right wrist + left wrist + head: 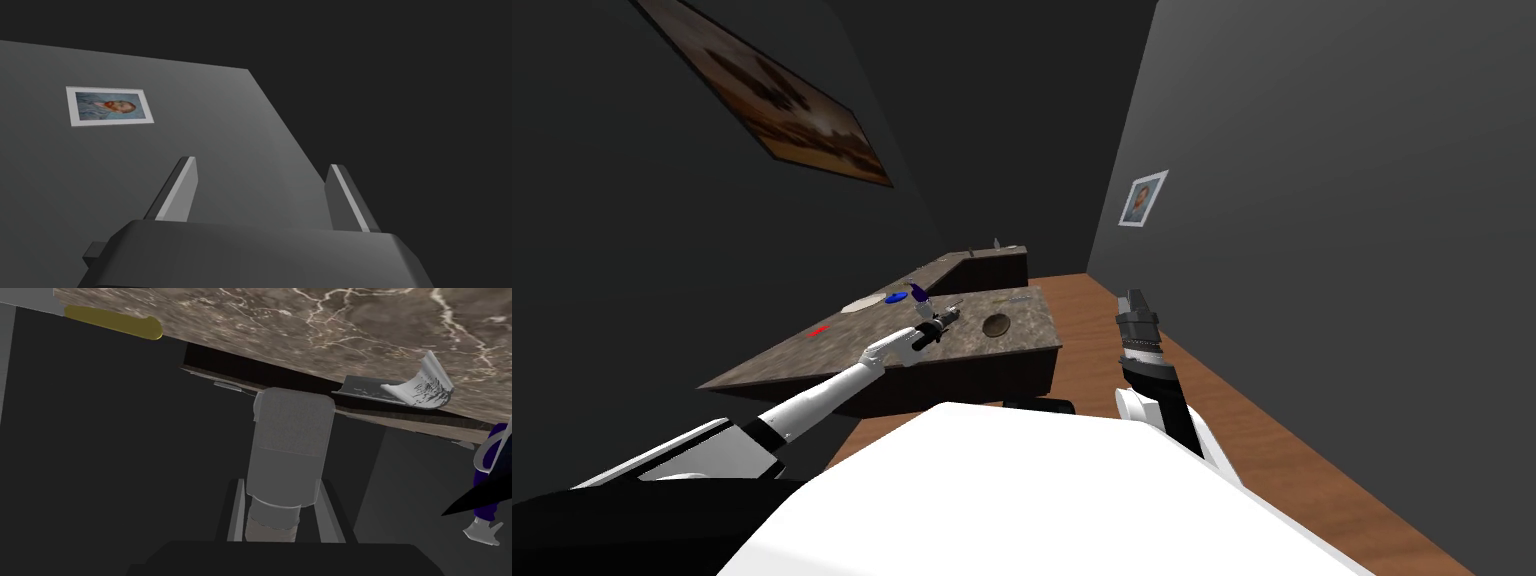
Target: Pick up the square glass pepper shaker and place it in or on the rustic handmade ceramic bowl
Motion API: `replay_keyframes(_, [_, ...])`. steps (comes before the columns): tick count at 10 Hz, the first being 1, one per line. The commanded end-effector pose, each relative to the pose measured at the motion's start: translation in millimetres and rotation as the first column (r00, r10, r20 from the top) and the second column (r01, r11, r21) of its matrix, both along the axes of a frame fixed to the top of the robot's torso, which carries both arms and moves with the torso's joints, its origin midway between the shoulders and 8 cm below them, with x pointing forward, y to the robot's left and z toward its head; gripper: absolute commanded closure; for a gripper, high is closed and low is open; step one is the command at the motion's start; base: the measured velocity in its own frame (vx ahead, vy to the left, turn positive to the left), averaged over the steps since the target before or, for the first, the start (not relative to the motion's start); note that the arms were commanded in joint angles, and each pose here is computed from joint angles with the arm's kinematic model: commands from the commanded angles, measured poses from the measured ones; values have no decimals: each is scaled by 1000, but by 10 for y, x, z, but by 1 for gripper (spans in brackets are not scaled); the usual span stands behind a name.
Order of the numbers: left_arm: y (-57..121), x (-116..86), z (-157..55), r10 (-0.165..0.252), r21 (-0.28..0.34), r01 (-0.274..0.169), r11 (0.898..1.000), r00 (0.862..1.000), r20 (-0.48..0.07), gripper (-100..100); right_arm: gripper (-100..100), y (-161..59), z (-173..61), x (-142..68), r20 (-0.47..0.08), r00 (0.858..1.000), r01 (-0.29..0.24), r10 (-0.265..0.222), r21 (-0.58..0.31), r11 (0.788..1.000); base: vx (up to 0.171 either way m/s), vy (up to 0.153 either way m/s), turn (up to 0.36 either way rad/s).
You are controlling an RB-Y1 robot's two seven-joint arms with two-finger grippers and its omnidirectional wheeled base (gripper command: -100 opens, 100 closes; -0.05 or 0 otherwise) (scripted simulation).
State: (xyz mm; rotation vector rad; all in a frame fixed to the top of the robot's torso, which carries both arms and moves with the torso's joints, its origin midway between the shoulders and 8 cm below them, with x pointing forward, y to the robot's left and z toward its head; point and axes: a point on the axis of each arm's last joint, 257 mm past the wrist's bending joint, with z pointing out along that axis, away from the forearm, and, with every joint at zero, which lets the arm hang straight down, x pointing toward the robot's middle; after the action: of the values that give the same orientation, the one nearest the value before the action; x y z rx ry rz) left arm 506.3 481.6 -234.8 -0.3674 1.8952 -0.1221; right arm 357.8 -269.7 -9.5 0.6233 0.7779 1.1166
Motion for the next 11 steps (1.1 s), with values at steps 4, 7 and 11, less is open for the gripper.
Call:
replay_keyframes(4, [-223,274,704,-60,29,57,998,991,119,100,0,0,0,0,0,1000,0,0,0,1000,9,-37,38])
replay_keyframes(7, [-445,478,1316,-120,59,110,992,970,212,100,0,0,0,0,0,1000,0,0,0,1000,6,-76,54])
replay_keyframes(11, [-933,613,2255,-238,123,208,970,909,341,100,0,1,1,0,0,1000,0,0,0,1000,-6,-121,60])
